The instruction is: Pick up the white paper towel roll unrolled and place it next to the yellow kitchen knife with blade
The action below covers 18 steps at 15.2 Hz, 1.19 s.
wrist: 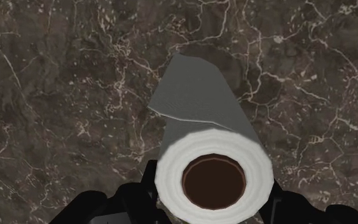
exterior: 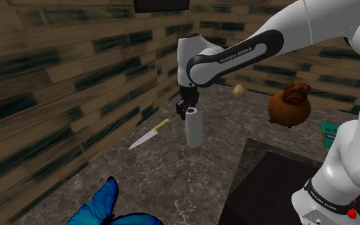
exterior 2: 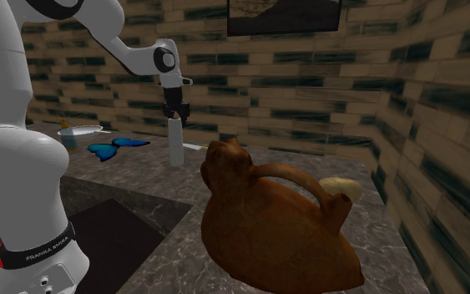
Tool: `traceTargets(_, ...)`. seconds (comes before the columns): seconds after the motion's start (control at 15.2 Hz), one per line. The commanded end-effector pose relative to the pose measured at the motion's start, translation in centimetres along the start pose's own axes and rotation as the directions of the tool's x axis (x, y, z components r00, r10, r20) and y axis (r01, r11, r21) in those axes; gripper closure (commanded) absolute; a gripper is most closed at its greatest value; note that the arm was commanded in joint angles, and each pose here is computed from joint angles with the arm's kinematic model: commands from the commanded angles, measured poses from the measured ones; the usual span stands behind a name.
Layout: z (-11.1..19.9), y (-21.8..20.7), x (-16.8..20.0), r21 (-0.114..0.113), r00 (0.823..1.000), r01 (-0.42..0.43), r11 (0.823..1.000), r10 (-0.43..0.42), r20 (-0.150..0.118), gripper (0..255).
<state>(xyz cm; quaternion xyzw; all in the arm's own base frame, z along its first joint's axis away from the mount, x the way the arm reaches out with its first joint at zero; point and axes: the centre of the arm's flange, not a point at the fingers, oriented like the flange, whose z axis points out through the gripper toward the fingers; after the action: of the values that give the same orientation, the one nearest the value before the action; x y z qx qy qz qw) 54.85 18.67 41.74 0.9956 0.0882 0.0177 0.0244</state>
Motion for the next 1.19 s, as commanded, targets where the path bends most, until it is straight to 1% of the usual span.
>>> traceTargets(0.0, 0.1, 0.0, 0.0, 0.0, 1.0, 0.0, 1.0, 0.0, -0.001, 255)
traceTargets(0.33, 0.1, 0.0, 0.0, 0.0, 1.0, 0.0, 1.0, 0.0, -0.001, 255)
traceTargets(0.4, 0.1, 0.0, 0.0, 0.0, 1.0, 0.0, 1.0, 0.0, -0.001, 0)
traceTargets(0.73, 0.1, 0.0, 0.0, 0.0, 1.0, 0.0, 1.0, 0.0, -0.001, 0)
traceTargets(0.99, -4.9, 0.0, 0.0, 0.0, 1.0, 0.0, 1.0, 0.0, -0.001, 0)
traceTargets(1.12, -4.9, 0.0, 0.0, 0.0, 1.0, 0.0, 1.0, 0.0, -0.001, 0)
